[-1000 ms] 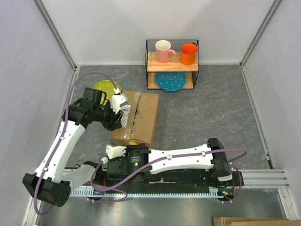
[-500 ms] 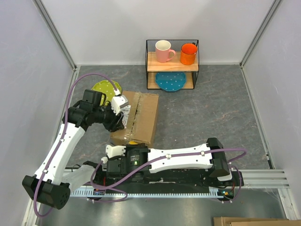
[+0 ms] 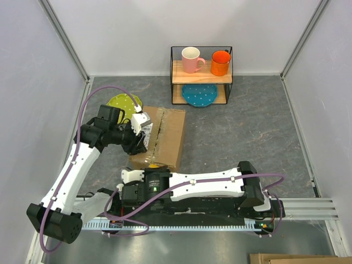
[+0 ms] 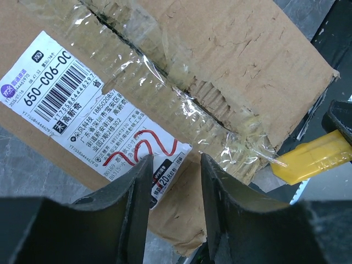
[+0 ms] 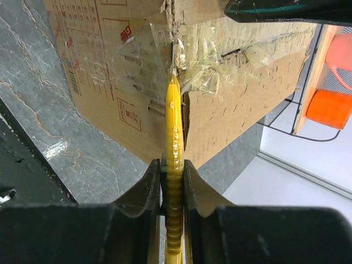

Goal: Unpack the express box
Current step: Cut the express box at the center of the board.

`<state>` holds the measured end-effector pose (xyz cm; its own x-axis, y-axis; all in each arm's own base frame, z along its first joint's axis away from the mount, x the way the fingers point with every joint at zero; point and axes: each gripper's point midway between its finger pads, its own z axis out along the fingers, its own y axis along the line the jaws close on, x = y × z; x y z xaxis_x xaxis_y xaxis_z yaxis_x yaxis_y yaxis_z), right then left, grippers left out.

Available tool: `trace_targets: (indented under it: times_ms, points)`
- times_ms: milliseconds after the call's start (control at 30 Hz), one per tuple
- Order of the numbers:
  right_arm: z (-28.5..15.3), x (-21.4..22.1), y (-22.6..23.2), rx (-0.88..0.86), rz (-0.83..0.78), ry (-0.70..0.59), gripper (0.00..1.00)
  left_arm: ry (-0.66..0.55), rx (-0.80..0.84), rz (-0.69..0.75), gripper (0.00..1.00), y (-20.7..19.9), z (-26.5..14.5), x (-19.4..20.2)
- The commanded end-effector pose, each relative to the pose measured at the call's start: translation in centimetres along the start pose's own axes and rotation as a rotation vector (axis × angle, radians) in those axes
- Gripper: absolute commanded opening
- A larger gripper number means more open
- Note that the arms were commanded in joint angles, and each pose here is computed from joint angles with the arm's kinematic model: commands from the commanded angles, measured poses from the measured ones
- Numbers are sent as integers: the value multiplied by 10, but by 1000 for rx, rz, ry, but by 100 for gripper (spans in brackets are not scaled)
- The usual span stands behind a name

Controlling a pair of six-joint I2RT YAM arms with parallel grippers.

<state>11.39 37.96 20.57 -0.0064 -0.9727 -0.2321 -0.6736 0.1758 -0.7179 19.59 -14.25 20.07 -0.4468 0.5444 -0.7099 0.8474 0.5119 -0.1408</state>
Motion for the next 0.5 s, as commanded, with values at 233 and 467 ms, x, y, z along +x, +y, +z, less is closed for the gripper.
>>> trace_targets:
  times_ms: [233, 467]
  points:
    - [16, -16, 1, -1, -10, 3, 0, 47, 136, -54, 42, -24, 5, 14]
    - [20, -31, 0, 25, 10, -15, 1, 44, 150, -49, 40, -26, 5, 13]
